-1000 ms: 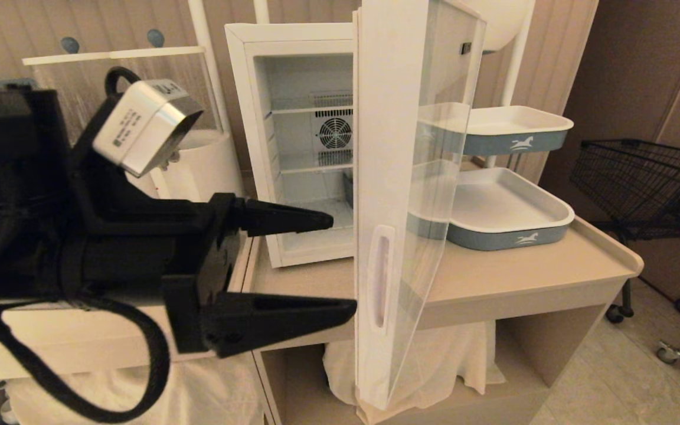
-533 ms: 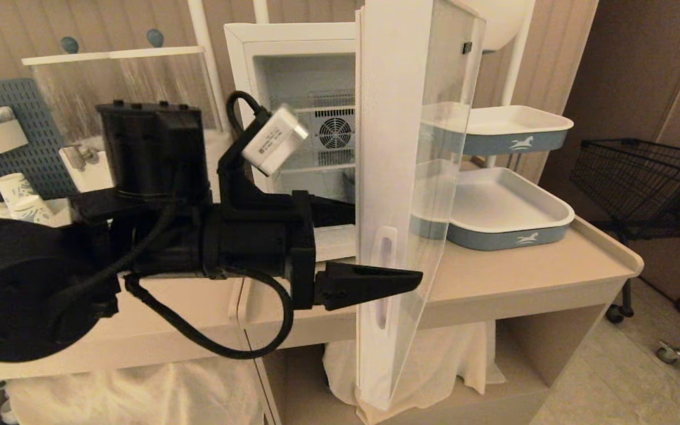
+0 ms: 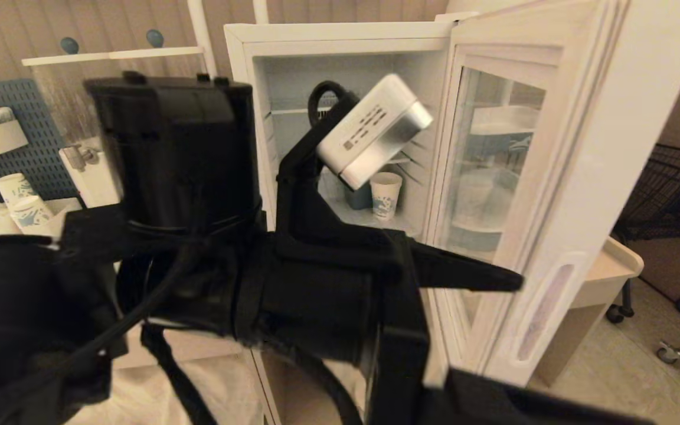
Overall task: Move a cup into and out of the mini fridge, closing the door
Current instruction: Open the freezer door, then put the ceramic cup in the freezer
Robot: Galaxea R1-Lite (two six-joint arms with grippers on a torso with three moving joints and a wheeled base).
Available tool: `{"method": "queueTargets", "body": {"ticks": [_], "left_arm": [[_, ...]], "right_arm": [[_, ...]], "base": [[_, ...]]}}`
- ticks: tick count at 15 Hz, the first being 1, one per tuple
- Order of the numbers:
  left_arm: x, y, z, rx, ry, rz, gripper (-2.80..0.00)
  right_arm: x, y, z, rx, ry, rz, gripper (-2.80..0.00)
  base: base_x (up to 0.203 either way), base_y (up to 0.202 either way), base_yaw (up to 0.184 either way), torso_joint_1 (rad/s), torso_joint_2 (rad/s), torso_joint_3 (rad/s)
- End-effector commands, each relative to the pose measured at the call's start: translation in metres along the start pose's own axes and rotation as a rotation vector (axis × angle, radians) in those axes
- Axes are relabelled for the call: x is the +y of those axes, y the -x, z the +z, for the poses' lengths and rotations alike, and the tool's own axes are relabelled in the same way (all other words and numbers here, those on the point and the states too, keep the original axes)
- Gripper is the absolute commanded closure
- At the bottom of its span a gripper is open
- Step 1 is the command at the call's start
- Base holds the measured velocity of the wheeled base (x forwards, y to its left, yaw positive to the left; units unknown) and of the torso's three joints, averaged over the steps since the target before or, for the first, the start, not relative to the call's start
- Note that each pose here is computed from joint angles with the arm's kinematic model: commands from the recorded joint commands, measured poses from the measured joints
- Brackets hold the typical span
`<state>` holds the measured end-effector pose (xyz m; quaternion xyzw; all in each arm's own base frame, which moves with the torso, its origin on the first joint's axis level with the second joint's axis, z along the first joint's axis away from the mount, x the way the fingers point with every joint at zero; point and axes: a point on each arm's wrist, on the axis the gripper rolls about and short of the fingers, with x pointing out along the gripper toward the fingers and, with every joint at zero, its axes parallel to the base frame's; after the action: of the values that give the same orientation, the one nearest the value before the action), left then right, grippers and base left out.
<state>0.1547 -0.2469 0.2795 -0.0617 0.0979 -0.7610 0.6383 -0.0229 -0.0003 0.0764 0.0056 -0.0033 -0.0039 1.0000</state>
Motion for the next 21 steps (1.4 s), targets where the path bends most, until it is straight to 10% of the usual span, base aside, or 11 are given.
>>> {"method": "queueTargets", "body": {"ticks": [1, 6, 13, 14, 16, 19, 21], "left_arm": [[-0.038, 0.006, 0.009, -0.016, 0.012, -0.077, -2.80], [-0.030, 0.028, 0.001, -0.025, 0.043, 0.278, -2.80], [-0.014, 0.116, 0.007, -0.085, -0.018, 1.478, -2.80], [-0.009, 0.126, 0.008, -0.092, -0.021, 1.588, 0.00], [0.003, 0.144, 0.022, -0.204, -0.107, 1.692, 0.00], [0.018, 0.160, 0.032, -0.282, -0.410, 1.692, 0.00], [0.001, 0.167, 0.026, -0.239, -0.412, 1.703, 0.00]], "right_arm": [[0.000, 0.000, 0.000, 0.002, -0.001, 0.001, 0.00], [0.000, 0.000, 0.000, 0.002, -0.001, 0.000, 0.00], [0.000, 0.000, 0.000, 0.002, -0.001, 0.000, 0.00], [0.000, 0.000, 0.000, 0.002, -0.001, 0.002, 0.00], [0.000, 0.000, 0.000, 0.002, -0.001, 0.000, 0.00], [0.000, 0.000, 0.000, 0.004, -0.003, 0.002, 0.00], [0.000, 0.000, 0.000, 0.004, -0.001, 0.002, 0.00]], "base": [[0.000, 0.000, 0.000, 0.000, 0.00, 0.000], [0.000, 0.000, 0.000, 0.000, 0.00, 0.000], [0.000, 0.000, 0.000, 0.000, 0.00, 0.000], [0.000, 0.000, 0.000, 0.000, 0.00, 0.000], [0.000, 0.000, 0.000, 0.000, 0.00, 0.000], [0.000, 0.000, 0.000, 0.000, 0.00, 0.000], [0.000, 0.000, 0.000, 0.000, 0.00, 0.000]]}}
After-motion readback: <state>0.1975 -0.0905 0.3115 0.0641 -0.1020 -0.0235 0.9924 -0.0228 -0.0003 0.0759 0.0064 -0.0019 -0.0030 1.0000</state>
